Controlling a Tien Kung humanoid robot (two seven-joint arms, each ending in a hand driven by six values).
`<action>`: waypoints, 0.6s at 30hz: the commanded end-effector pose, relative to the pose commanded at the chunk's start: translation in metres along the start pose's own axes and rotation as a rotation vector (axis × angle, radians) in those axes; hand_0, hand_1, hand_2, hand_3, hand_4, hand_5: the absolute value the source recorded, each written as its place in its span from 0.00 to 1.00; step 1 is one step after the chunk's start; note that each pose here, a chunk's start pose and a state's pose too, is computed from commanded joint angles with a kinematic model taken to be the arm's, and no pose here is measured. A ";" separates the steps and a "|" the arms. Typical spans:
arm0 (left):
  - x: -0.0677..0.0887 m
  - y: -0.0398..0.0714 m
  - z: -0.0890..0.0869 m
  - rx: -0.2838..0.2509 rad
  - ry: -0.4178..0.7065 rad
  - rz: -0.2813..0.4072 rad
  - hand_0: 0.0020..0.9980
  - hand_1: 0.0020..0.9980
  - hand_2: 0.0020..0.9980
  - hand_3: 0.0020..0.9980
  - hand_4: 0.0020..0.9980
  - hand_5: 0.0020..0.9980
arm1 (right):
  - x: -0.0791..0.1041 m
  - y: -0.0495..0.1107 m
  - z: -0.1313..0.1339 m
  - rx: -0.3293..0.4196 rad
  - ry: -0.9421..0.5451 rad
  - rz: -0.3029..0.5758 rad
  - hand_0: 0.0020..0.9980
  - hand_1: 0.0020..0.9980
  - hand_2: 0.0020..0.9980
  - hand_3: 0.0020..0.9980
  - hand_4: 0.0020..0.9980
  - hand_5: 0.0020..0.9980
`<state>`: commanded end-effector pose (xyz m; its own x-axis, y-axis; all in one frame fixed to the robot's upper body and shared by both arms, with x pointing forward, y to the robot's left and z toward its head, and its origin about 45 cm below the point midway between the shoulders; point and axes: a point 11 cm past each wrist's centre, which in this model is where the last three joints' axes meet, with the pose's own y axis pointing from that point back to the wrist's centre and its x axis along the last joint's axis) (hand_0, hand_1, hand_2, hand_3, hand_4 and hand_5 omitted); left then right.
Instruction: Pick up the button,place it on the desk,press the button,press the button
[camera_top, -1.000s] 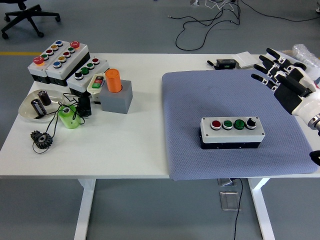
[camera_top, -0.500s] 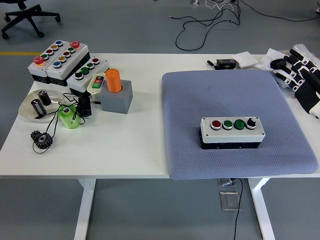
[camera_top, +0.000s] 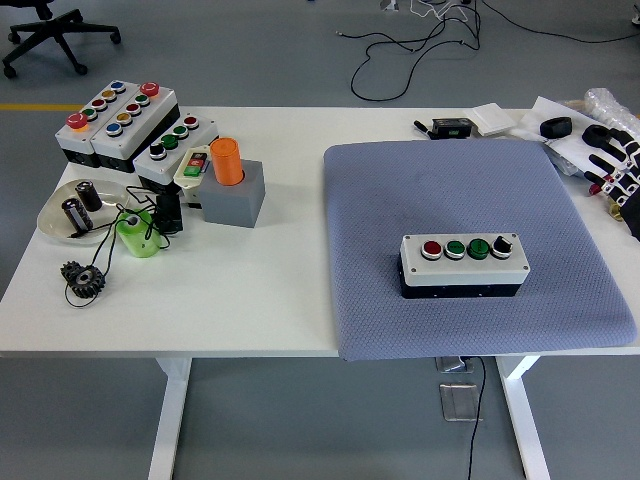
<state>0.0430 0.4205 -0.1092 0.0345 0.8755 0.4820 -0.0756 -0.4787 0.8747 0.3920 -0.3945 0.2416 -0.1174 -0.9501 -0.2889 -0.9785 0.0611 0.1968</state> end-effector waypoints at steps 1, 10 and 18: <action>0.000 0.000 0.000 -0.001 0.001 0.000 0.60 0.54 0.50 0.46 0.28 0.98 | 0.001 0.000 0.001 -0.008 0.005 0.004 0.84 0.80 0.82 0.78 0.67 0.46; -0.001 0.000 0.004 -0.006 0.004 -0.002 0.60 0.54 0.50 0.46 0.28 0.98 | 0.006 -0.003 0.004 -0.026 0.009 0.022 0.85 0.81 0.83 0.79 0.67 0.46; -0.001 0.000 0.005 -0.010 0.008 -0.003 0.60 0.55 0.51 0.46 0.28 0.99 | 0.010 -0.003 0.003 -0.028 0.011 0.037 0.89 0.84 0.87 0.80 0.67 0.49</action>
<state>0.0482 0.4189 -0.1091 0.0266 0.8776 0.4786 -0.0852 -0.4750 0.8758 0.3934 -0.4028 0.2352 -0.1514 -0.9508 -0.2702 -0.9685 0.0880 0.2329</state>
